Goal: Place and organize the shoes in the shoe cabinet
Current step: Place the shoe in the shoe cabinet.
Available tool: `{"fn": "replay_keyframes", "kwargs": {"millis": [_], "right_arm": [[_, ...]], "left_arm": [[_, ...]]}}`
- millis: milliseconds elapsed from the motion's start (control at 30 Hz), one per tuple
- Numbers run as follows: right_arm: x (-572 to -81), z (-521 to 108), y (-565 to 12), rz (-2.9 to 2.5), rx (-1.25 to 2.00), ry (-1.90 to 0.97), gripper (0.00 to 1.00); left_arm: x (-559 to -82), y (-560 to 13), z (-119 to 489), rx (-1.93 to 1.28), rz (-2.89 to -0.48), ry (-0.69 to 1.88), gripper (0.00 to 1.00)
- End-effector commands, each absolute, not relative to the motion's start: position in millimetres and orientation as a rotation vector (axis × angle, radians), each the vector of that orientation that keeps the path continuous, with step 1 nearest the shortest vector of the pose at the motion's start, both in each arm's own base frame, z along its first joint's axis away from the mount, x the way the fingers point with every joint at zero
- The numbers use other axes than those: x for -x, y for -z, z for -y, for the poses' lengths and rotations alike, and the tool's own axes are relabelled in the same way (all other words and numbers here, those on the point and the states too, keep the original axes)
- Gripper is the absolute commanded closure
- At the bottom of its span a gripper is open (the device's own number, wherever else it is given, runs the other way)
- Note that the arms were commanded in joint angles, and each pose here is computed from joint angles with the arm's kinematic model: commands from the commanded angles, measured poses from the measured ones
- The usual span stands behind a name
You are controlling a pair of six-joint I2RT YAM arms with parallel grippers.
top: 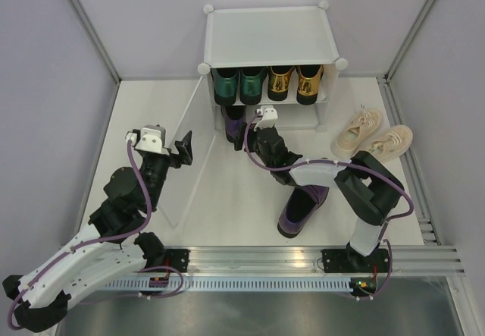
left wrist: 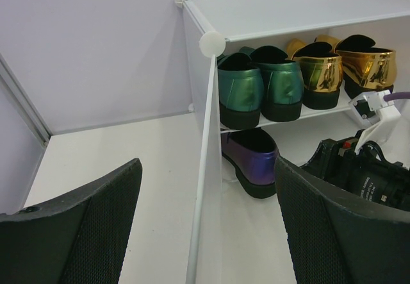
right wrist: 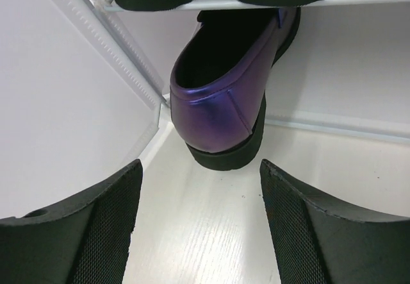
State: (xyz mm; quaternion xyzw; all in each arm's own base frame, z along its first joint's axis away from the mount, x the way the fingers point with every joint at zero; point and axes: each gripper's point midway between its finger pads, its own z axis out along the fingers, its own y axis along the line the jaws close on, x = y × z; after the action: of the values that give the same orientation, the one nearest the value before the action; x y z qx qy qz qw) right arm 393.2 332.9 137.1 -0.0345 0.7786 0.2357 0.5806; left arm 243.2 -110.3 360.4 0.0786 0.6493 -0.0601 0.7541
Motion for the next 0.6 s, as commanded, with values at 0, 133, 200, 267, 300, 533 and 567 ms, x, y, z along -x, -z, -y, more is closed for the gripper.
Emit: {"fn": "replay_keyframes", "kwargs": {"millis": [0,133,200,267,300,533,567], "right_arm": [[-394.9,-346.3,-130.7,-1.806,0.129,-0.580,0.21],[-408.7,-354.2,-114.3,-1.821,0.151,-0.529,0.19],[-410.5,-355.4,-108.2,-1.831,0.158,-0.518,0.19],[-416.2,-357.7,-110.5,-1.821,0.163,-0.506,0.19],[-418.9,-360.7,-108.8,-1.821,0.166,-0.500,0.19],[-433.3,-369.6,-98.6,-1.836,0.189,-0.461,0.17],[-435.2,-369.9,-98.1,-1.837,0.189,-0.456,0.18]], "left_arm": [[-241.3,-365.9,109.8,-0.179,-1.415,0.136,0.14],[-241.1,-365.7,111.0,-0.185,-1.418,0.141,0.14],[-241.4,-365.4,111.5,-0.186,-1.419,0.142,0.14],[-241.1,-365.8,112.0,-0.188,-1.418,0.144,0.14],[-241.2,-364.4,111.8,-0.190,-1.422,0.141,0.14],[-241.5,-364.7,111.6,-0.191,-1.422,0.138,0.14],[-241.5,-364.7,111.6,-0.191,-1.422,0.138,0.14]]}}
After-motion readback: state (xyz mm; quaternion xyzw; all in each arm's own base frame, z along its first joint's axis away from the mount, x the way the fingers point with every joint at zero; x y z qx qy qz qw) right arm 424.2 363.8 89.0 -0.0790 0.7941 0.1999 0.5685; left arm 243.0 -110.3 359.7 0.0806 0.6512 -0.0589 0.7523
